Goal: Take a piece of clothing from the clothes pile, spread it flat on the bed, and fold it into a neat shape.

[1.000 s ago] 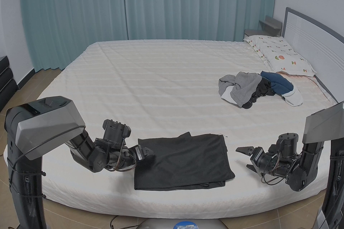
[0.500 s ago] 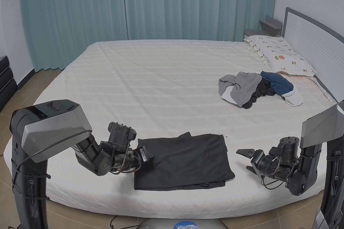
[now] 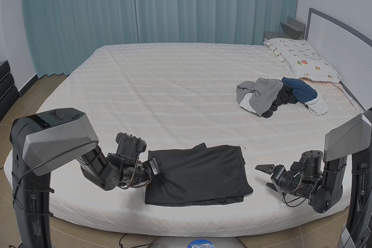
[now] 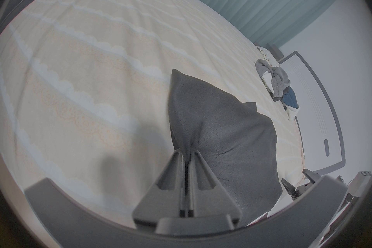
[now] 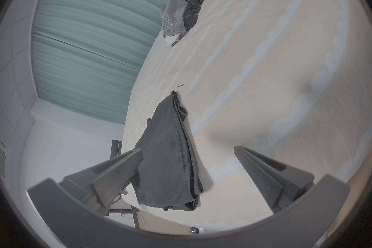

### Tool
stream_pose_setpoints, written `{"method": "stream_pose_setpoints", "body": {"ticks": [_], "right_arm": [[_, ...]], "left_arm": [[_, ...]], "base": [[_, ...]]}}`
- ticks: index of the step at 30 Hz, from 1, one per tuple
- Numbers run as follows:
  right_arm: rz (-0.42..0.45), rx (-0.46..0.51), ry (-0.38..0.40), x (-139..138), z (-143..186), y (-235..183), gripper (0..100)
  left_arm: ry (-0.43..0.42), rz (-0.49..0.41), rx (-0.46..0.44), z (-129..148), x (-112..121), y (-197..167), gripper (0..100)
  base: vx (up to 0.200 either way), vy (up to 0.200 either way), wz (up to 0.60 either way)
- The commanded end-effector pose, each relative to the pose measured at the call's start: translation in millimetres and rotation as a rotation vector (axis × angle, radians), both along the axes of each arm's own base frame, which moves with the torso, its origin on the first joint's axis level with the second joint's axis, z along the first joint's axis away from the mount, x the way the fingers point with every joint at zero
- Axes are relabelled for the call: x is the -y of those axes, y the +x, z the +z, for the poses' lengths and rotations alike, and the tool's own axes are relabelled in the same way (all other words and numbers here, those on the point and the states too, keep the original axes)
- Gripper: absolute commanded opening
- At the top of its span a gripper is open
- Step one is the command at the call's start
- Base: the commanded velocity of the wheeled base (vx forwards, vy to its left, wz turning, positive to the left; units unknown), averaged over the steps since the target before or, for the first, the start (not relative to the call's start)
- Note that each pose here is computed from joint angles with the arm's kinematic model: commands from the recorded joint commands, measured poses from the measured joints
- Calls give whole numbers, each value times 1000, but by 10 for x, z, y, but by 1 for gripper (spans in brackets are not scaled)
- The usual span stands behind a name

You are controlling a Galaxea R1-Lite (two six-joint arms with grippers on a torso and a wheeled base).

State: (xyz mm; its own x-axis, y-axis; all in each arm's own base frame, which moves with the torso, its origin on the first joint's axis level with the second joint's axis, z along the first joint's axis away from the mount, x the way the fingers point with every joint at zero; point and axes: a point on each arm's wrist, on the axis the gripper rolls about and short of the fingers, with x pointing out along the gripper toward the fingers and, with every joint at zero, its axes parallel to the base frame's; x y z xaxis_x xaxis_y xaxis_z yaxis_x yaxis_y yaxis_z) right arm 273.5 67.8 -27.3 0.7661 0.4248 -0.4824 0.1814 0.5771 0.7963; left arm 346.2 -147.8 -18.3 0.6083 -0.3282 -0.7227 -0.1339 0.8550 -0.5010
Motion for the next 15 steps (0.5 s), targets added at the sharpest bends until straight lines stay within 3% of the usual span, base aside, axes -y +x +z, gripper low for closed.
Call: {"method": "stream_pose_setpoints", "body": {"ticks": [1,13,15], "right_arm": [[4,-3,-3,-4,-18,-5,100],[17,-6,4,-6,-16,-13,100],[19,-7,3,-5,-17,-17,100]], "left_arm": [[0,5,0,10,-11,-4,0],[-44,65,-4,43,-35,48,0],[-51,71,-3,62,-37,43,0]], "base": [[0,0,0],[0,0,0],[0,200,0]]}}
